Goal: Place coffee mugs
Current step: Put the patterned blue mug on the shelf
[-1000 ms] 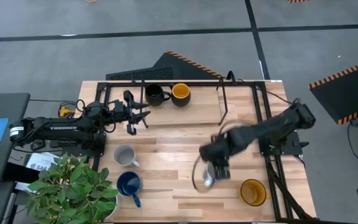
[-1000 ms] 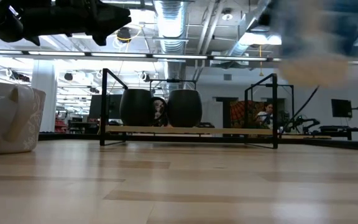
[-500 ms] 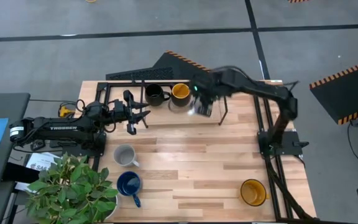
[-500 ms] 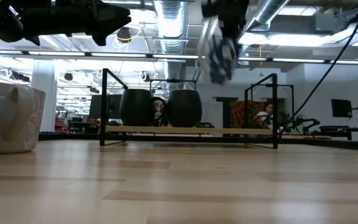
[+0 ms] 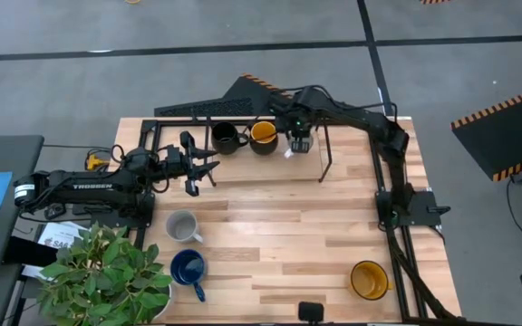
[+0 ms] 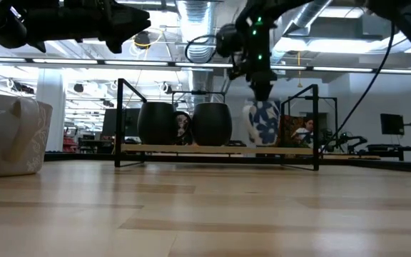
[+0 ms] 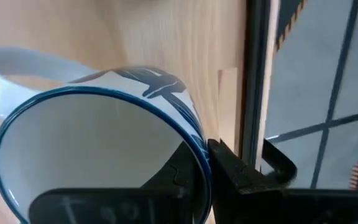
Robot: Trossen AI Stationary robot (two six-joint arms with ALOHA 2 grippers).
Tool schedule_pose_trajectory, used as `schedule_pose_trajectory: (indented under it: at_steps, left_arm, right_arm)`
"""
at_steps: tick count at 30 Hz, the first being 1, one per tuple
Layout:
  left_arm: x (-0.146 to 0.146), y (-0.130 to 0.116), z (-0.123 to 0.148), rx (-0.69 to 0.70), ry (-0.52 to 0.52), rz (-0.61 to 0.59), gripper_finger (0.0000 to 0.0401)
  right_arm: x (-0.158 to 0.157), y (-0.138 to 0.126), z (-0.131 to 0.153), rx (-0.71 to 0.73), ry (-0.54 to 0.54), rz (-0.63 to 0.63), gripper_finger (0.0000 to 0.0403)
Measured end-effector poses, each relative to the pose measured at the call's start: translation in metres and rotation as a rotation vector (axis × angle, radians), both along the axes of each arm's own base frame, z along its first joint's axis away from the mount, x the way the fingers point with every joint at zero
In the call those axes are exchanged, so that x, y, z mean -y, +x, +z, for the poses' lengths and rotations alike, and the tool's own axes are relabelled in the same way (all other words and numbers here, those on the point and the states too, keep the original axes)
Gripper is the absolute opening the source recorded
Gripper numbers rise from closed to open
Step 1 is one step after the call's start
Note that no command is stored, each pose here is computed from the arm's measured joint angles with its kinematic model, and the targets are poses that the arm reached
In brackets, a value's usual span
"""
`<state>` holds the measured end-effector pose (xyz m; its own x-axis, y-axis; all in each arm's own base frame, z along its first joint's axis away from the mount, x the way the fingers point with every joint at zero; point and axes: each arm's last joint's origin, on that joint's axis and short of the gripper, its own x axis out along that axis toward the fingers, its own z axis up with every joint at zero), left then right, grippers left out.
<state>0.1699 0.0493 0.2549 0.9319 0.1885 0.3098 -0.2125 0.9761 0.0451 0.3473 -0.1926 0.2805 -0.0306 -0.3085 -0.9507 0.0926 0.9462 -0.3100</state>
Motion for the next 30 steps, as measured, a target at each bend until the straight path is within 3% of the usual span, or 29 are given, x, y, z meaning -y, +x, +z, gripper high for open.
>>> schedule_pose_trajectory:
  at_steps: [5, 17, 30]
  left_arm:
    - [0.000, 0.000, 0.000, 0.001, 0.000, 0.000, 0.0128]
    - [0.000, 0.000, 0.000, 0.002, 0.005, 0.004, 0.0128]
    - [0.000, 0.000, 0.000, 0.003, 0.005, 0.005, 0.0128]
  right_arm:
    - [0.018, 0.001, -0.013, -0.007, 0.008, -0.014, 0.0044]
    - [0.040, -0.005, -0.010, 0.078, -0.019, -0.042, 0.0046]
    - [0.024, 0.004, -0.008, 0.088, -0.001, 0.019, 0.0060]
